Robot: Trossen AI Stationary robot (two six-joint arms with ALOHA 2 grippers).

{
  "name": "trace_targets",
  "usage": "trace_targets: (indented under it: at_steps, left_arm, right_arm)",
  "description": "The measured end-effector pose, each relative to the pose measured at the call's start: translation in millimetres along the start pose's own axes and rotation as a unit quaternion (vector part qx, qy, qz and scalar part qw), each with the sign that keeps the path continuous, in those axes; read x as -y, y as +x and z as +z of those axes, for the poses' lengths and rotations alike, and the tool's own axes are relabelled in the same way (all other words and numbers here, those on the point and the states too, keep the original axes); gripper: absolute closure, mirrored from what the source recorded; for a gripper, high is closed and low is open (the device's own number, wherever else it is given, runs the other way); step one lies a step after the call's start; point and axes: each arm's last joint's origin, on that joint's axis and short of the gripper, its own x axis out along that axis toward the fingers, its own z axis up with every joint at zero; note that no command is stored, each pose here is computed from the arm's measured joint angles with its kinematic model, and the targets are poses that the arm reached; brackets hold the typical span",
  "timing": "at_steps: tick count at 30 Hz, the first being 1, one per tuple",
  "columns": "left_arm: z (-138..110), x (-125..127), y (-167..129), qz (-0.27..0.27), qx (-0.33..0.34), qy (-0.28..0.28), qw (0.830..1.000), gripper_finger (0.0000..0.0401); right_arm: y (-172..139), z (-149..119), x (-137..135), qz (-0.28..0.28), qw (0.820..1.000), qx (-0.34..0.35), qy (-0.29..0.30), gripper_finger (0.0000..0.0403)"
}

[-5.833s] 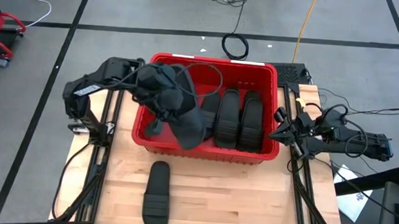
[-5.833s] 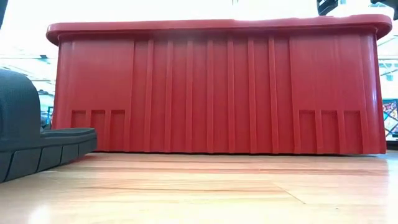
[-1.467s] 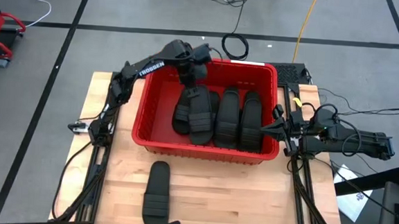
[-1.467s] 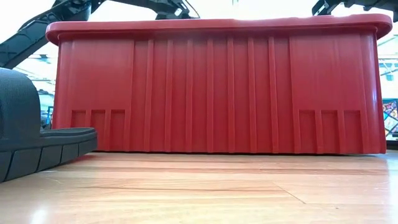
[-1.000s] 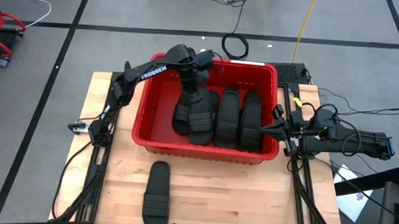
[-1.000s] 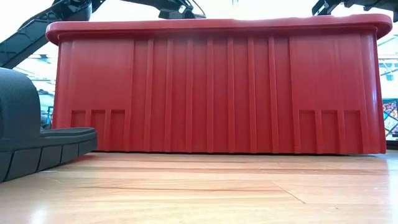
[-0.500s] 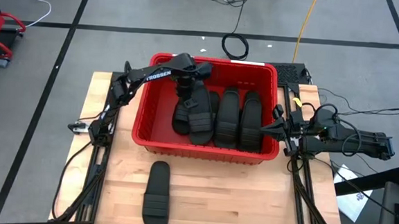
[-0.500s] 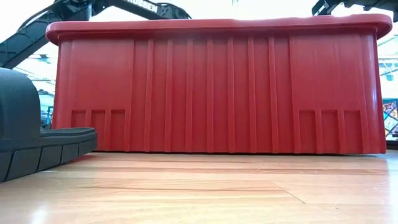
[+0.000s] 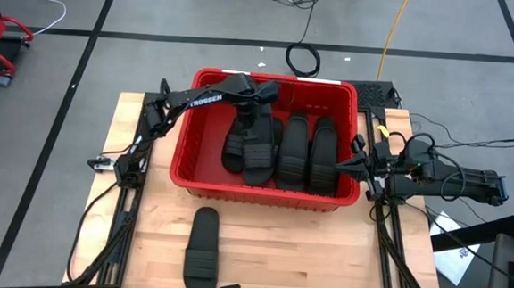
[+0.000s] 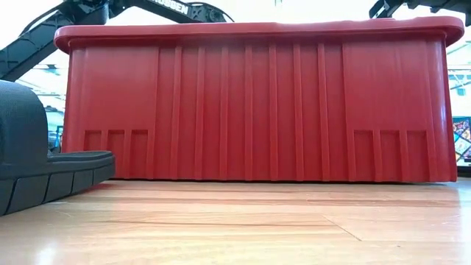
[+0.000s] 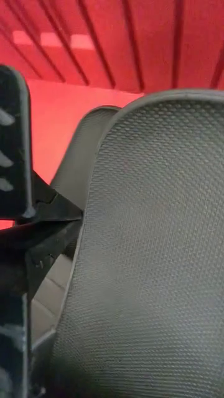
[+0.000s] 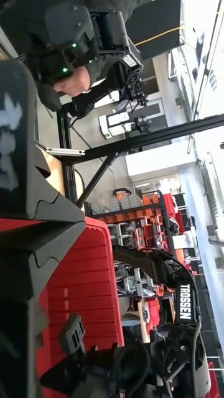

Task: Pick and place slides into bin
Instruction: Put the black slides into the red bin

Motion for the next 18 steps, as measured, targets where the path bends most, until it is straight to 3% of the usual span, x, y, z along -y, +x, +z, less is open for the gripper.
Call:
trace_targets:
  at_steps: [18]
  left_arm:
    - [6.5, 4.8, -0.4, -0.021, 0.033, 0.005, 0.999, 0.0400]
  right_arm:
    - [0.0, 0.0, 0.0, 0.000, 1.000, 0.000, 0.002, 0.0403]
